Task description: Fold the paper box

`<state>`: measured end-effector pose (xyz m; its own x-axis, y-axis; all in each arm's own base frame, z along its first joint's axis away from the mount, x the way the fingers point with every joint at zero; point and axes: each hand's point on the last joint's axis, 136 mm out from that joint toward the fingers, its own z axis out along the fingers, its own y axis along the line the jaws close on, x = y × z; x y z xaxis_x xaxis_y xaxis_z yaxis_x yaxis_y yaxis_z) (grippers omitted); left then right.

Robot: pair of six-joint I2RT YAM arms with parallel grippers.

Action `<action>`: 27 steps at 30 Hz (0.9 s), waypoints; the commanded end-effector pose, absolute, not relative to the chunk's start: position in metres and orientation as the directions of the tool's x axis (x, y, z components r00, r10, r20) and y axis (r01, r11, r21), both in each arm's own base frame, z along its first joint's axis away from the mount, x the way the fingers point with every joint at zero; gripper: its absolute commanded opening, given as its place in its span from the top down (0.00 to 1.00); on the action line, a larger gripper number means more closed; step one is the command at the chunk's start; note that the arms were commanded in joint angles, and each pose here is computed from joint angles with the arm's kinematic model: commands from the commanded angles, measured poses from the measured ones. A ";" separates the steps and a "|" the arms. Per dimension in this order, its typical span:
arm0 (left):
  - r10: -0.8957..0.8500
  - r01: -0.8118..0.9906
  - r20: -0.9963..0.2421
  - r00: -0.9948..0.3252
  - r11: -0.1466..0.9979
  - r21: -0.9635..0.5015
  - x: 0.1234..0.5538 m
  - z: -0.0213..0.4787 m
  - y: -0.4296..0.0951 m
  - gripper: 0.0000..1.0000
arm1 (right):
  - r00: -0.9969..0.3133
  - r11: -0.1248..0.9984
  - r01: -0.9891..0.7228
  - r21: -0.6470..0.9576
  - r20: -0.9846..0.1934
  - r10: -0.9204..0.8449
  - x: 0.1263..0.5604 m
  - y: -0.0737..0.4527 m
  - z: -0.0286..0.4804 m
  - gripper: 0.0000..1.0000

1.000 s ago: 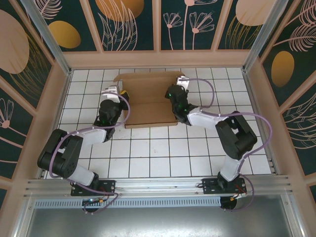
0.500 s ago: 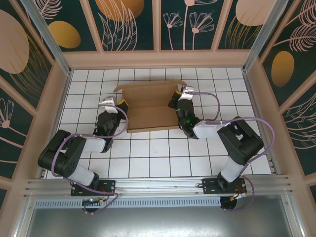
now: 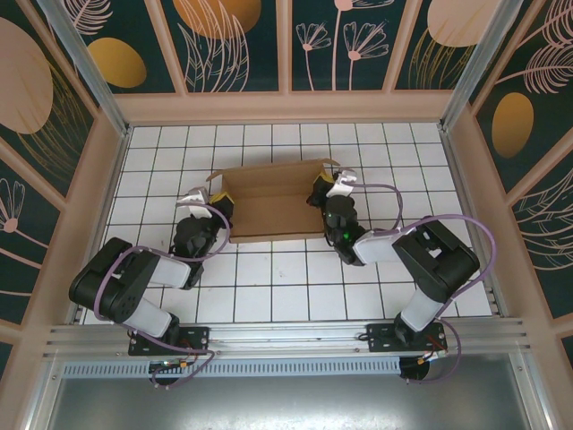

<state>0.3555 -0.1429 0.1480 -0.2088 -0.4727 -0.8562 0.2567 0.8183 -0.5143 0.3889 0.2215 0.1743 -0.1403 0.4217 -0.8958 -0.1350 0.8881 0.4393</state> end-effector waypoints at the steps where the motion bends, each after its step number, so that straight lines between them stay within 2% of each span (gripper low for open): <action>1: -0.500 0.258 -0.826 -0.261 0.788 -0.559 0.349 0.138 -0.150 0.81 | -0.246 0.903 -0.103 0.416 -0.891 0.382 0.375 0.225 0.136 1.00; 21: -0.529 0.140 -0.759 -0.379 0.779 -0.612 0.327 0.086 -0.139 0.79 | -0.335 0.917 -0.042 0.396 -0.871 0.360 0.346 0.215 0.083 1.00; 25: -0.522 0.140 -0.769 -0.370 0.787 -0.601 0.328 0.089 -0.138 0.79 | -0.334 0.921 -0.044 0.386 -0.875 0.351 0.343 0.213 0.081 1.00; 27: -0.525 0.145 -0.780 -0.341 0.791 -0.595 0.328 0.098 -0.134 0.76 | -0.314 0.931 -0.057 0.362 -0.891 0.327 0.344 0.213 0.089 1.00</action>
<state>0.3286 -0.1373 0.0875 -0.3733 -0.5156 -0.7712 0.1413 0.7900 -0.5966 0.3627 0.2231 0.1647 -0.1314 0.5057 -0.8526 -0.1458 0.8409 0.5212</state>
